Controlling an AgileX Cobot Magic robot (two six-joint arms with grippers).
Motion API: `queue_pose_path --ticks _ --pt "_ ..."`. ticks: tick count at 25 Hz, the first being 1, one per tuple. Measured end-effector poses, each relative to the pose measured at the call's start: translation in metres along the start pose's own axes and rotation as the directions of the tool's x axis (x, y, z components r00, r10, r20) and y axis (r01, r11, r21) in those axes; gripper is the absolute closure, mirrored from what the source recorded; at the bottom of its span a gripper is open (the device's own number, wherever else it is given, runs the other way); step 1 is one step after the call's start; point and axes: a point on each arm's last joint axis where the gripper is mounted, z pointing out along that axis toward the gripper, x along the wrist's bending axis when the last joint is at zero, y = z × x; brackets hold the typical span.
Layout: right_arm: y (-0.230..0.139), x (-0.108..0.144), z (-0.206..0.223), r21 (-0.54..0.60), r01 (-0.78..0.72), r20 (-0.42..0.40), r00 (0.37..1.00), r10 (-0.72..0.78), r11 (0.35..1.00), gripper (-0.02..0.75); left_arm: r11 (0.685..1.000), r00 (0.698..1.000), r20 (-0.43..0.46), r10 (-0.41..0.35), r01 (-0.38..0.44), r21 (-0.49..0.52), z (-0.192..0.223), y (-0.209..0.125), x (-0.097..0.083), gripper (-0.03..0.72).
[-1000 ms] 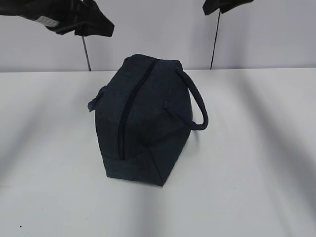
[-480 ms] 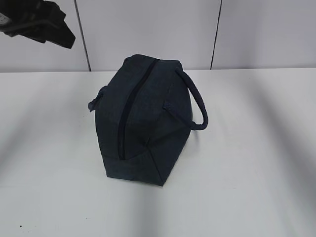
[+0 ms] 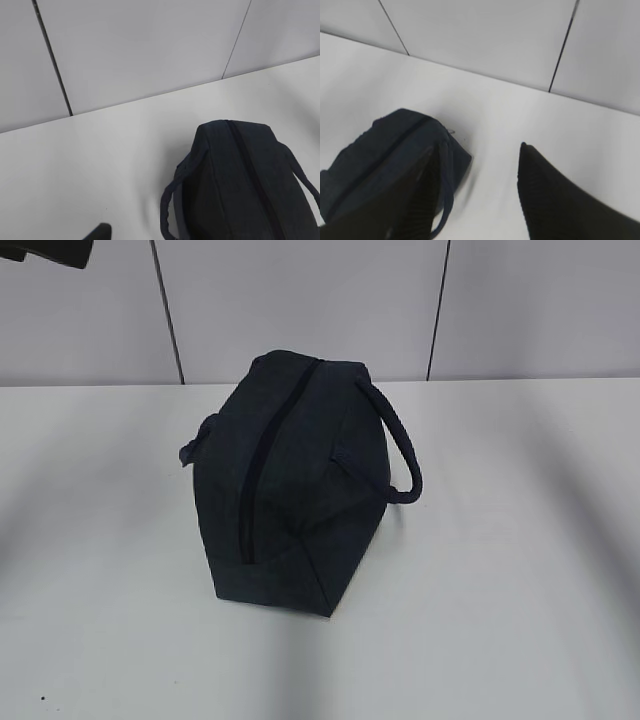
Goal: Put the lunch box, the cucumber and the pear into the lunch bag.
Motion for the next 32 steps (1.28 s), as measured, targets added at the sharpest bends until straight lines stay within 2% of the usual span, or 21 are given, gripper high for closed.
queue_pose_path --ticks 5,10,16,20,25,32 --pt "-0.042 0.007 -0.034 0.073 0.007 0.061 0.998 -0.011 0.997 0.341 0.997 1.0 -0.014 -0.009 0.011 0.081 -0.012 -0.01 -0.001 0.274" --pt "-0.085 0.018 -0.075 0.08 0.017 0.101 0.995 -0.025 0.997 0.341 0.991 1.0 -0.021 -0.021 0.024 0.133 -0.028 -0.018 -0.003 0.274" --pt "-0.14 0.029 -0.11 0.085 0.028 0.143 0.989 -0.04 0.996 0.342 0.989 1.0 -0.015 -0.015 0.017 0.145 -0.062 -0.03 -0.009 0.274" --pt "-0.186 0.036 -0.123 0.097 0.004 0.146 0.989 -0.018 0.995 0.342 0.994 1.0 -0.018 -0.023 0.025 0.104 -0.093 -0.041 -0.014 0.274" --pt "-0.247 0.045 -0.133 0.095 -0.011 0.152 0.988 -0.004 0.995 0.341 0.997 0.999 -0.021 -0.04 0.041 0.069 -0.12 -0.075 -0.021 0.274" --pt "-0.309 0.052 -0.139 0.052 0.0 0.165 0.986 -0.009 0.999 0.323 0.999 0.999 -0.024 -0.045 0.046 0.025 -0.145 -0.146 -0.031 0.274"
